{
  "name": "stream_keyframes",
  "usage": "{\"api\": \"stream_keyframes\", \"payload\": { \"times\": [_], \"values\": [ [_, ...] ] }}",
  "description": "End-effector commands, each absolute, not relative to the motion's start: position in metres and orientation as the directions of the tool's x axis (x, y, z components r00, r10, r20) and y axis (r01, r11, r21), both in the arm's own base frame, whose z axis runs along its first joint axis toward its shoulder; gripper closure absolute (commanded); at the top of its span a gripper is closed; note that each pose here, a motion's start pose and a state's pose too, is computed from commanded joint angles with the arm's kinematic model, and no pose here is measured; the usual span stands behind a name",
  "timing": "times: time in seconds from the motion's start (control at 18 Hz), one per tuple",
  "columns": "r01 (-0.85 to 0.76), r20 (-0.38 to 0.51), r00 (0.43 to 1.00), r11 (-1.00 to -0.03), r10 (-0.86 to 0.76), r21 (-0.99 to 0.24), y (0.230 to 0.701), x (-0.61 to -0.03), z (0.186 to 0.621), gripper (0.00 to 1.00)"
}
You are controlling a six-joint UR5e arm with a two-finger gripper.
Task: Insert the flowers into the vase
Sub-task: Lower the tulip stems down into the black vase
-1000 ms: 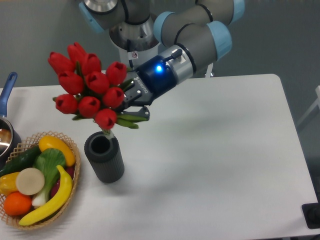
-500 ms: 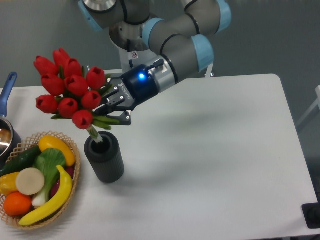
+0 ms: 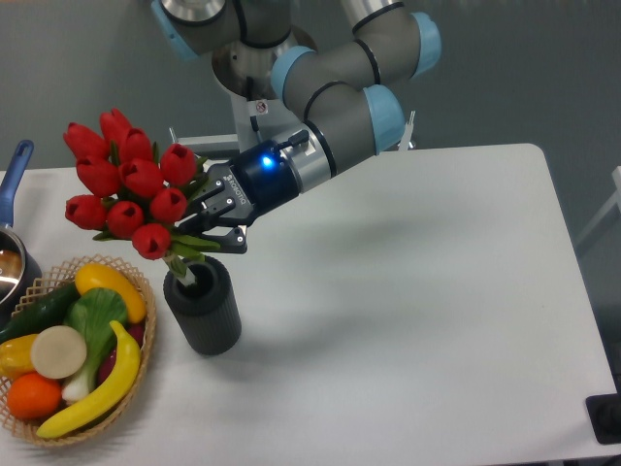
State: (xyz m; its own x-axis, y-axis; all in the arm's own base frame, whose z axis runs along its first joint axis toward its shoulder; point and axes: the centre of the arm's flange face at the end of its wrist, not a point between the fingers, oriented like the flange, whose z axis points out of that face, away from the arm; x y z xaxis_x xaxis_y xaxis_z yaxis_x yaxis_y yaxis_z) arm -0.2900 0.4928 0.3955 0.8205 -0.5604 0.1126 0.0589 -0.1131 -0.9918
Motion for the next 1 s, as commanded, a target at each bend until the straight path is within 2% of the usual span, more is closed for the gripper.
{"api": "stream_keyframes", "payload": {
  "times": [0.22,0.67,0.83,1.0],
  "values": [
    [0.036,0.091,0.821,-0.109,-0.563,-0.993,0.488,-0.283,0.373,0.77],
    [0.050,0.116,0.819,-0.131,-0.562,-0.990,0.488,-0.284,0.334,0.77],
    [0.018,0.125,0.827,-0.196,-0.548,-0.980,0.485,-0.283,0.319,0.76],
    [0.010,0.126,0.833,-0.213,-0.539,-0.977,0.478,-0.285,0.304,0.71]
  ]
}}
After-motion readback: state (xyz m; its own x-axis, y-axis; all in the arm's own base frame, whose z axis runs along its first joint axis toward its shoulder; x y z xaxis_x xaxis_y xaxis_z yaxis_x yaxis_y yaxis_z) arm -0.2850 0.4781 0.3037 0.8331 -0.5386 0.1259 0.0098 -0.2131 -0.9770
